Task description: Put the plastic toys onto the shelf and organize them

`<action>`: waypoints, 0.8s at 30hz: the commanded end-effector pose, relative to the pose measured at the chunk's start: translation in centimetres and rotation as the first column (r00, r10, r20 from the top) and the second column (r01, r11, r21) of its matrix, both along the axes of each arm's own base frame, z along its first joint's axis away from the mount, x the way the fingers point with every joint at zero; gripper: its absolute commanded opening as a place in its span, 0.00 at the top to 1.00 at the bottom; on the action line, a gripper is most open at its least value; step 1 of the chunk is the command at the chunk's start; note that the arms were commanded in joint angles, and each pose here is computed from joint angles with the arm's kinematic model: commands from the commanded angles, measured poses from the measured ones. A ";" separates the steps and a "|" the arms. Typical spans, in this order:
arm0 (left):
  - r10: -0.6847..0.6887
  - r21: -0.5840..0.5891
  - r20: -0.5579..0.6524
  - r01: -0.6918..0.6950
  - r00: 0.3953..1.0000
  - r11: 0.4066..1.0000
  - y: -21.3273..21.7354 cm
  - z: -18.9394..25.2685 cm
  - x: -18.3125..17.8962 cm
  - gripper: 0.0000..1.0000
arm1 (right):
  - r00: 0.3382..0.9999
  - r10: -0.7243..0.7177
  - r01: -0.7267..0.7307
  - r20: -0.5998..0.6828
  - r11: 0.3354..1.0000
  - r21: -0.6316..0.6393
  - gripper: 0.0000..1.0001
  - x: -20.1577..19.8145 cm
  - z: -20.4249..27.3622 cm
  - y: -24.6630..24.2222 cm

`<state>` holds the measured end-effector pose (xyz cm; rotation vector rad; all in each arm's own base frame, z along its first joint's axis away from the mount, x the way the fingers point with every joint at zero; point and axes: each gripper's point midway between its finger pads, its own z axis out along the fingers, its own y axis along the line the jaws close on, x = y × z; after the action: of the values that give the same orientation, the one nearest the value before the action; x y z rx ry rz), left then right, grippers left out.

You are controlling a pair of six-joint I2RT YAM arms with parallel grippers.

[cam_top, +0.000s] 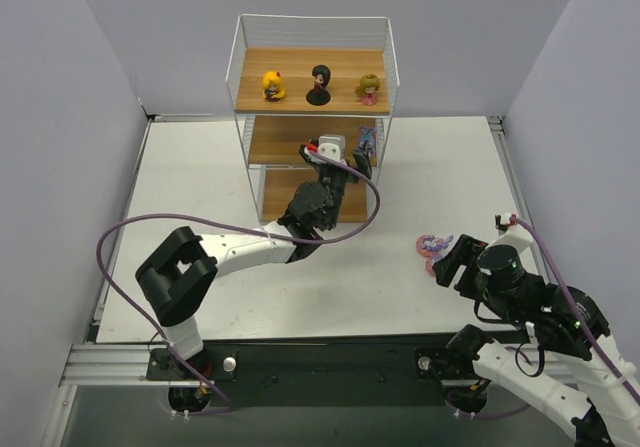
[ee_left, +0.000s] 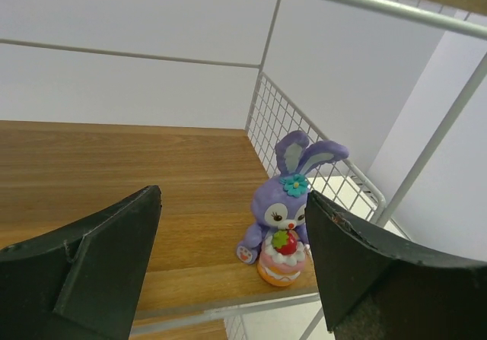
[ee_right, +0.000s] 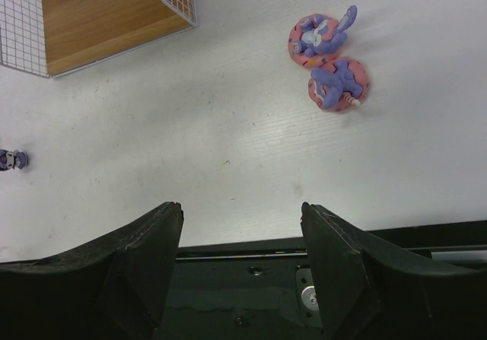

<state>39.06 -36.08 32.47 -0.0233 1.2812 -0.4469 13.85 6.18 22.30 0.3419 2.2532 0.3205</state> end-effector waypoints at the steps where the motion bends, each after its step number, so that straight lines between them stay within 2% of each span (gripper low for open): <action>1: -0.001 -0.097 0.081 0.008 0.997 0.995 2.5 5.2 -2.6 0.14 | 0.999 -0.038 0.038 -0.006 0.998 -0.040 0.35 0.3 -0.1 -0.7; 5: -0.045 -0.094 0.087 0.053 0.995 0.994 3.7 7.0 -5.3 0.14 | 0.998 -0.041 0.038 -0.041 0.996 -0.084 0.35 0.8 -0.6 -0.5; 8: -0.090 -0.075 0.024 0.092 0.996 0.993 4.8 6.8 -6.9 0.13 | 0.994 -0.068 0.058 -0.082 0.991 -0.117 0.36 1.4 -1.3 -0.3; 9: -0.112 -0.044 -0.052 0.110 0.992 0.993 4.8 5.0 -7.2 0.03 | 0.992 -0.086 0.073 -0.094 0.989 -0.129 0.36 1.7 -1.5 -0.5; 11: -0.165 -0.067 -0.104 0.158 0.981 0.985 5.7 5.1 -8.6 0.03 | 0.983 -0.122 0.100 -0.138 0.982 -0.158 0.37 2.2 -2.3 -0.6; 13: -0.190 -0.008 -0.199 0.192 0.961 0.981 6.6 3.0 -9.8 0.03 | 0.964 -0.189 0.156 -0.186 0.972 -0.177 0.40 2.7 -3.2 -1.5; 17: -0.195 0.000 -0.356 0.209 0.914 0.978 8.8 -1.9 -11.6 0.03 | 0.920 -0.278 0.229 -0.277 0.954 -0.195 0.46 3.4 -5.7 -3.3; 20: -0.224 -0.011 -0.407 0.241 0.886 0.971 9.9 -3.4 -12.9 0.03 | 0.910 -0.274 0.227 -0.313 0.958 -0.176 0.54 4.5 -6.9 -3.7; 21: -0.217 -0.001 -0.426 0.240 0.878 0.971 10.5 -4.1 -13.2 0.03 | 0.913 -0.242 0.196 -0.327 0.966 -0.168 0.59 4.8 -7.5 -3.5; 24: -0.229 0.008 -0.483 0.266 0.845 0.964 10.9 -6.0 -14.0 0.03 | 0.924 -0.153 0.110 -0.352 0.984 -0.138 0.63 6.4 -8.2 -2.4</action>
<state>26.71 -25.83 30.25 0.0679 1.6474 -0.6302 18.53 2.15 14.97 0.6903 2.5055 -0.0511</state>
